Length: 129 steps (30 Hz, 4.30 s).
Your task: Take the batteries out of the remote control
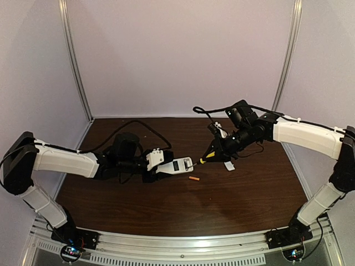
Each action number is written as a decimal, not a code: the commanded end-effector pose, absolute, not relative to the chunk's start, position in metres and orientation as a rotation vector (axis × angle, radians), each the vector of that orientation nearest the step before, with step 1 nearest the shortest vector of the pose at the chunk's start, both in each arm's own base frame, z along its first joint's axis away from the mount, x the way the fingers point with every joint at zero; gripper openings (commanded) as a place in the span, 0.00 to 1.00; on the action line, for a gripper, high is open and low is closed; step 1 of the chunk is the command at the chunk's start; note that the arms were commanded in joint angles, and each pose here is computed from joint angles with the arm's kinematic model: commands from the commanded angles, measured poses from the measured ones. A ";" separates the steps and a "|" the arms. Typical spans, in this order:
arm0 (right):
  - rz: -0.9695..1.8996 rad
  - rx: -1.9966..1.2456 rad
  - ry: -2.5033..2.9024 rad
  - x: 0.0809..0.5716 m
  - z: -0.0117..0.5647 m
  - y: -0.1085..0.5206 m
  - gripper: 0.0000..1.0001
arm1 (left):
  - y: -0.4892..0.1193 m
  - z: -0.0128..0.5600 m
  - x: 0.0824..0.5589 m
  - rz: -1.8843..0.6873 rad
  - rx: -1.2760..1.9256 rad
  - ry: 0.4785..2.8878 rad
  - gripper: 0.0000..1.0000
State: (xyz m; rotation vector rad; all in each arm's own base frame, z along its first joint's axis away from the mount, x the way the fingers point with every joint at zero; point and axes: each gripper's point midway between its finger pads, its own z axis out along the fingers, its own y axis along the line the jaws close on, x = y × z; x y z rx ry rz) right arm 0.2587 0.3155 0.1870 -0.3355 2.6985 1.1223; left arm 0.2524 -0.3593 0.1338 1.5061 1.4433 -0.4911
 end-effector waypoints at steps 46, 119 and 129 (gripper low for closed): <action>0.928 -0.406 2.510 0.288 0.216 0.294 0.00 | -0.384 0.187 0.249 -0.595 1.466 1.254 0.00; 1.079 -0.497 2.552 0.248 0.191 0.316 0.00 | -0.377 0.194 0.263 -0.480 1.422 1.262 0.00; 1.112 -0.649 2.362 0.246 0.201 0.320 0.00 | -0.384 0.194 0.246 -0.609 1.459 1.254 0.00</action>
